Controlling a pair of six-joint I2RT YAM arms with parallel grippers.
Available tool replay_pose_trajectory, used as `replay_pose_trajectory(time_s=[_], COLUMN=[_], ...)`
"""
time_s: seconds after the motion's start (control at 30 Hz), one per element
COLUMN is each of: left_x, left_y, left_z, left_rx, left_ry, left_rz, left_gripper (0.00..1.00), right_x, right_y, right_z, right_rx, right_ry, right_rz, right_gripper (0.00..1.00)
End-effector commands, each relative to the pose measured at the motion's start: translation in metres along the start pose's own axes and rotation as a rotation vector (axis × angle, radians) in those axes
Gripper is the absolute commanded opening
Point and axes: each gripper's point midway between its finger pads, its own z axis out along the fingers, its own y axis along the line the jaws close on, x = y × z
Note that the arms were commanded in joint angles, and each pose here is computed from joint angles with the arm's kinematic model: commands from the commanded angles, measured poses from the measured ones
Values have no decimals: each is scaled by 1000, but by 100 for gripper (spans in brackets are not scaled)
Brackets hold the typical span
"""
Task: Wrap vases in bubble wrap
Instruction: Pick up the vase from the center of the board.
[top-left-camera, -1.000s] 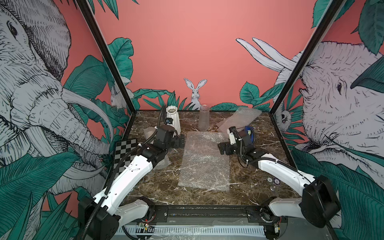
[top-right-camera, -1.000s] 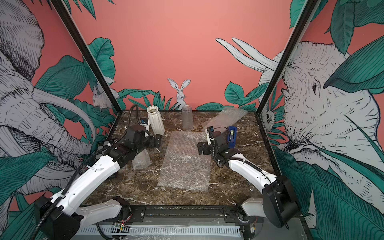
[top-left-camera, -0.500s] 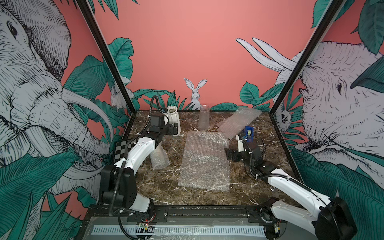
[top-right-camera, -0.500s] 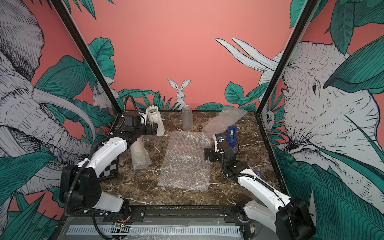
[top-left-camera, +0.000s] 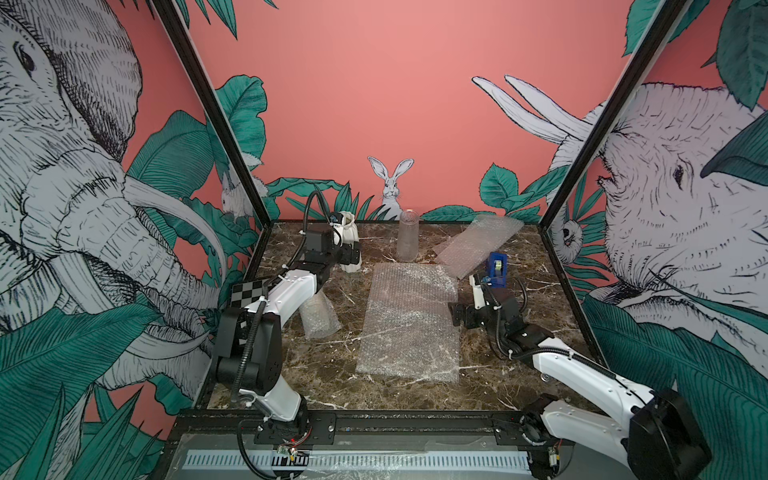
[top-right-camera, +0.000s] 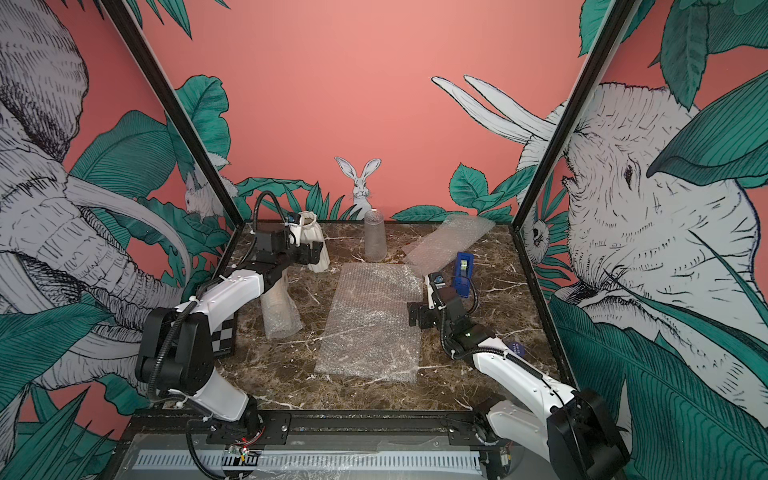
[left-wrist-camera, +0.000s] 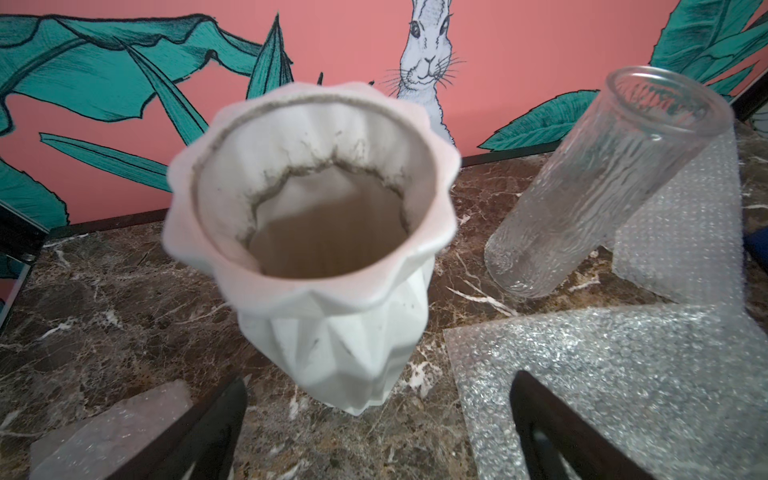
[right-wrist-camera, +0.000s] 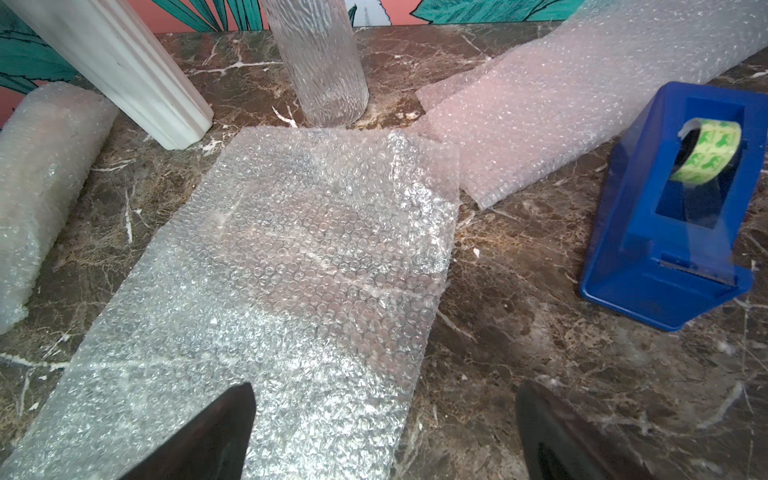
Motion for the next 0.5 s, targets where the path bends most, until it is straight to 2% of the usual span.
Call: replay_pose_trajectory(time_s=[0.0, 0.2, 0.47], left_x=[-19, -29, -26], left_y=[7, 8, 13], left_z=[7, 19, 31], left_rx=[-28, -26, -50], left_ry=[-63, -113, -146], left_rz=[19, 10, 14], left_gripper=[100, 99, 95], right_x=[-8, -1, 8], right_y=[4, 2, 3], right_z=[1, 2, 6], right_rx=[-22, -19, -25], right_ry=[-33, -20, 5], right_rz=[15, 17, 27], right_gripper=[99, 99, 99])
